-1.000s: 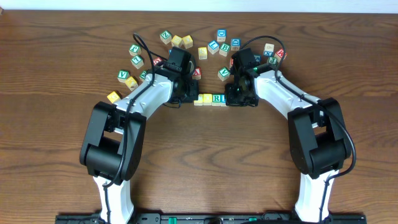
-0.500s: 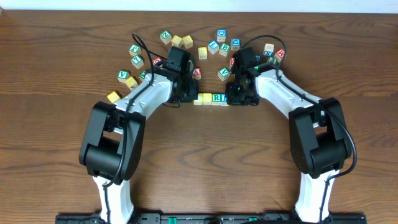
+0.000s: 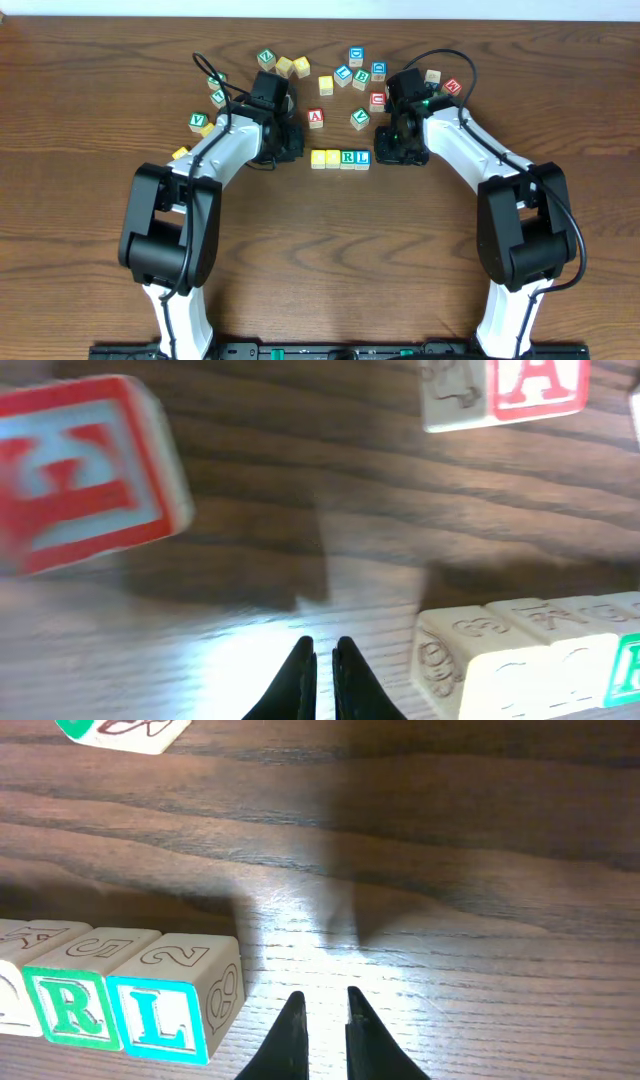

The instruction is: Spell out CORL

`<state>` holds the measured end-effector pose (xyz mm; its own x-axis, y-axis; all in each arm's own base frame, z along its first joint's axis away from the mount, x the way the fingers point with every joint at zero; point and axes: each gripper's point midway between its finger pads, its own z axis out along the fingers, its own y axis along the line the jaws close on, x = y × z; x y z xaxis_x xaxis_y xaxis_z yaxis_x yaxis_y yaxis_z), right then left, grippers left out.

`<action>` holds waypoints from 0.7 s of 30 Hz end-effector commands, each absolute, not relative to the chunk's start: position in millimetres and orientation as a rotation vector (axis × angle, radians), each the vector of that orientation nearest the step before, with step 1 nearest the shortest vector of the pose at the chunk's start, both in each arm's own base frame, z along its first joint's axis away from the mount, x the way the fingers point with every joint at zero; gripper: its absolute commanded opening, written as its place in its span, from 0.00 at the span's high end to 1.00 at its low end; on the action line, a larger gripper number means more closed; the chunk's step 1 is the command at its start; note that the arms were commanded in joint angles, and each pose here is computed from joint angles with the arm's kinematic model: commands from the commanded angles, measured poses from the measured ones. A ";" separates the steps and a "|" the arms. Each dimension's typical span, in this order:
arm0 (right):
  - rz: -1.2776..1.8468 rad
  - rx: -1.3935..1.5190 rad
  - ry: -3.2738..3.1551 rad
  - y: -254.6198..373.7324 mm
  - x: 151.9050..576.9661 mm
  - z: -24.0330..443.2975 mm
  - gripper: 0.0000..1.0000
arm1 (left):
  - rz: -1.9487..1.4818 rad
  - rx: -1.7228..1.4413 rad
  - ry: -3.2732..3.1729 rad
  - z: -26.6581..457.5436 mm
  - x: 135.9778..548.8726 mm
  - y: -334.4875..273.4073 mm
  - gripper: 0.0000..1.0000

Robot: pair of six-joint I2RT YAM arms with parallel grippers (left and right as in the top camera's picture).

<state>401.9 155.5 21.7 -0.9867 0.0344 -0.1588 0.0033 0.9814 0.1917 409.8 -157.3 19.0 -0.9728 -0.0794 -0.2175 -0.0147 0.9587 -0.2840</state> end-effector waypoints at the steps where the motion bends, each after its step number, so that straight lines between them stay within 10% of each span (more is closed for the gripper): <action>1: 0.279 0.048 2.902 146.9 413.9 44.8 0.91 | -0.293 -0.058 2.828 42.1 413.7 -139.5 0.92; 18: 0.308 0.096 2.724 111.8 411.1 141.2 0.84 | -0.134 -0.248 2.600 170.4 406.1 -37.9 0.92; 21: 0.302 0.071 2.666 105.1 407.9 166.4 0.78 | -0.129 -0.298 2.536 197.9 397.4 -19.6 0.77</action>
<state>406.1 111.5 133.1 -0.9281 0.1220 -0.3517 0.0405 0.9723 0.2303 397.5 -33.9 161.3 -0.8600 -0.2229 -0.4590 -0.1706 0.9734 -0.1529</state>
